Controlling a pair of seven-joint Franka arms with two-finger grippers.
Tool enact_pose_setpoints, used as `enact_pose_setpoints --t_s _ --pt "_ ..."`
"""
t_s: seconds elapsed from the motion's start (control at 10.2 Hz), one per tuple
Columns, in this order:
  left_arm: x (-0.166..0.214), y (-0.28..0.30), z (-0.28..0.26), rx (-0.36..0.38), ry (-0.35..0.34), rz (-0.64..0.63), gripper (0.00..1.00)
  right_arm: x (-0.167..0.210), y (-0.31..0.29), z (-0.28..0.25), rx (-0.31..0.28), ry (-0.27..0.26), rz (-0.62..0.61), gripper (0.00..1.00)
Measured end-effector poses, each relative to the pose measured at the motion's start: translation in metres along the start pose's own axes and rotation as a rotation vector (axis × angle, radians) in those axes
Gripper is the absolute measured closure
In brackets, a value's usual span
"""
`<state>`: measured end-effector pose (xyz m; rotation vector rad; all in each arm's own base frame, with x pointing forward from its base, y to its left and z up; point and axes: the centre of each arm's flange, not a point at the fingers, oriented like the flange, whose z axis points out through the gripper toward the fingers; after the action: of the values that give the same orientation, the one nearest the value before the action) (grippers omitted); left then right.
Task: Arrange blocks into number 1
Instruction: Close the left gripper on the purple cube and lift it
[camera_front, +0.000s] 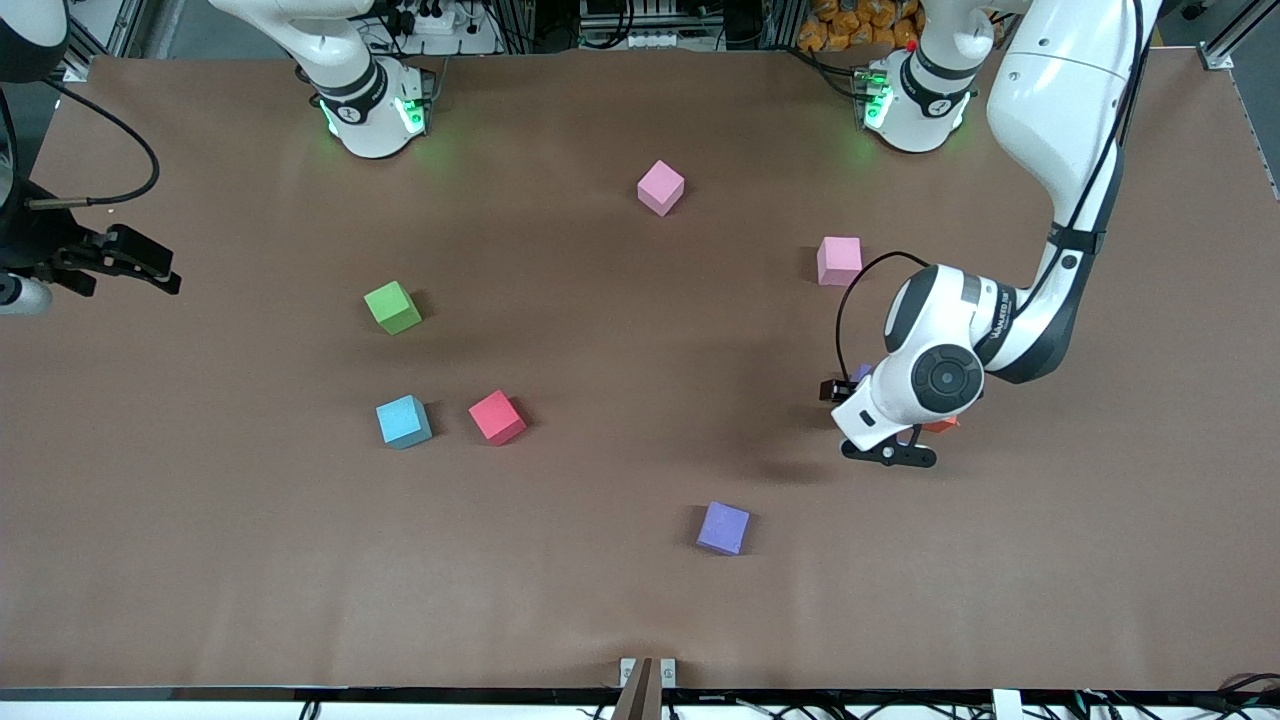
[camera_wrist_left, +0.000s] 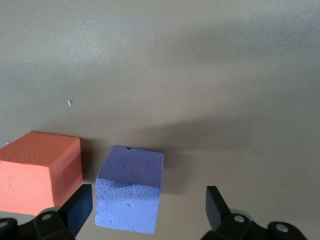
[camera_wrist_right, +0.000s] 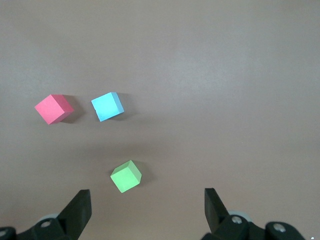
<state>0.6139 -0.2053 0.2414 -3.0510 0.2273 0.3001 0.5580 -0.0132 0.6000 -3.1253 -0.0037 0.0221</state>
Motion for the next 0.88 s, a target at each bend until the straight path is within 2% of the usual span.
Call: enact_pose_setpoints --t_s 0.2,0.88 --pt "-0.005 -0.003 0.006 0.026 -0.002 0.014 0.0 -0.001 0.0 0.001 0.0 -0.006 0.0 0.0" --pt "-0.015 -0.004 0.032 0.035 -0.053 0.018 0.0 -0.002 -0.002 0.002 0.001 -0.024 -0.003 0.0"
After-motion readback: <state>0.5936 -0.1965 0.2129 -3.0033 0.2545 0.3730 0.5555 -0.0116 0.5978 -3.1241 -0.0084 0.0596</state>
